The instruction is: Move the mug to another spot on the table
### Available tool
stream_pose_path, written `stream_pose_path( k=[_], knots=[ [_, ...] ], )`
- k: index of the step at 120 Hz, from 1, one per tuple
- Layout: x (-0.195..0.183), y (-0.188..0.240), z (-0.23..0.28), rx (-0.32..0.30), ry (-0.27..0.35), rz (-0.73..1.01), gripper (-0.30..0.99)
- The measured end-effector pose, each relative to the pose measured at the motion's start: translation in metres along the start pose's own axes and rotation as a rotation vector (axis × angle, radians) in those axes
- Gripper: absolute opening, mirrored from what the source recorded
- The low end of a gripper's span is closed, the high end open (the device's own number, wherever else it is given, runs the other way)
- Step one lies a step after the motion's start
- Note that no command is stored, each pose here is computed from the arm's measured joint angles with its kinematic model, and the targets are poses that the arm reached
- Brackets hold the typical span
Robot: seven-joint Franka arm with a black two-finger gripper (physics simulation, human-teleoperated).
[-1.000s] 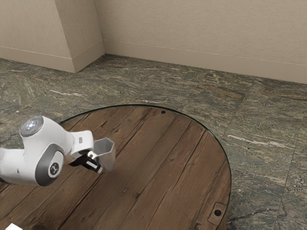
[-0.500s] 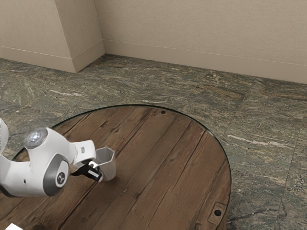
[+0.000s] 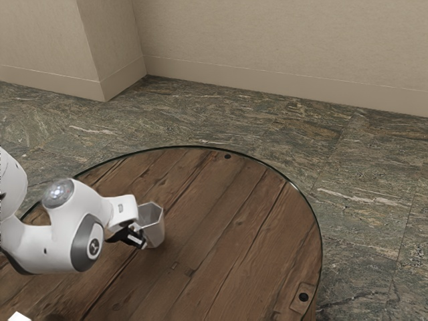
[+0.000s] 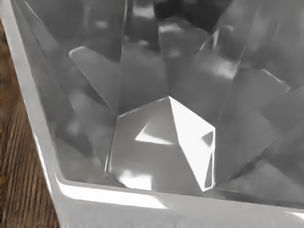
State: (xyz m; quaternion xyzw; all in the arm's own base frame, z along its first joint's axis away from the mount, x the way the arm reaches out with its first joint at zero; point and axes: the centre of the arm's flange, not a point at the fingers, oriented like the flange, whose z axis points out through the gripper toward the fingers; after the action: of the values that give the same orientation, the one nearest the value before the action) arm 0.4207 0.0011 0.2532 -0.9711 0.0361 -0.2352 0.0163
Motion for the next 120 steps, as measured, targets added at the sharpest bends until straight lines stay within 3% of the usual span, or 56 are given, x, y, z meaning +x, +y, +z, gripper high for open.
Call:
stream_pose_path(
  k=[4, 22, 38, 66, 83, 100, 120],
  knots=[
    [-0.001, 0.000, 0.002, 0.000, -0.004, 0.001, -0.02],
    [-0.004, 0.002, 0.006, -0.004, -0.018, 0.002, 0.32],
    [0.000, 0.003, -0.005, -0.028, -0.034, -0.007, 0.49],
    [0.001, 0.010, -0.016, -0.170, -0.233, -0.029, 0.63],
    [0.042, 0.025, -0.058, -0.243, -0.290, 0.086, 0.66],
    [0.082, 0.026, -0.111, -0.241, -0.331, 0.184, 0.67],
    [0.218, -0.014, -0.185, -0.144, -0.265, 0.209, 0.68]
  ],
)
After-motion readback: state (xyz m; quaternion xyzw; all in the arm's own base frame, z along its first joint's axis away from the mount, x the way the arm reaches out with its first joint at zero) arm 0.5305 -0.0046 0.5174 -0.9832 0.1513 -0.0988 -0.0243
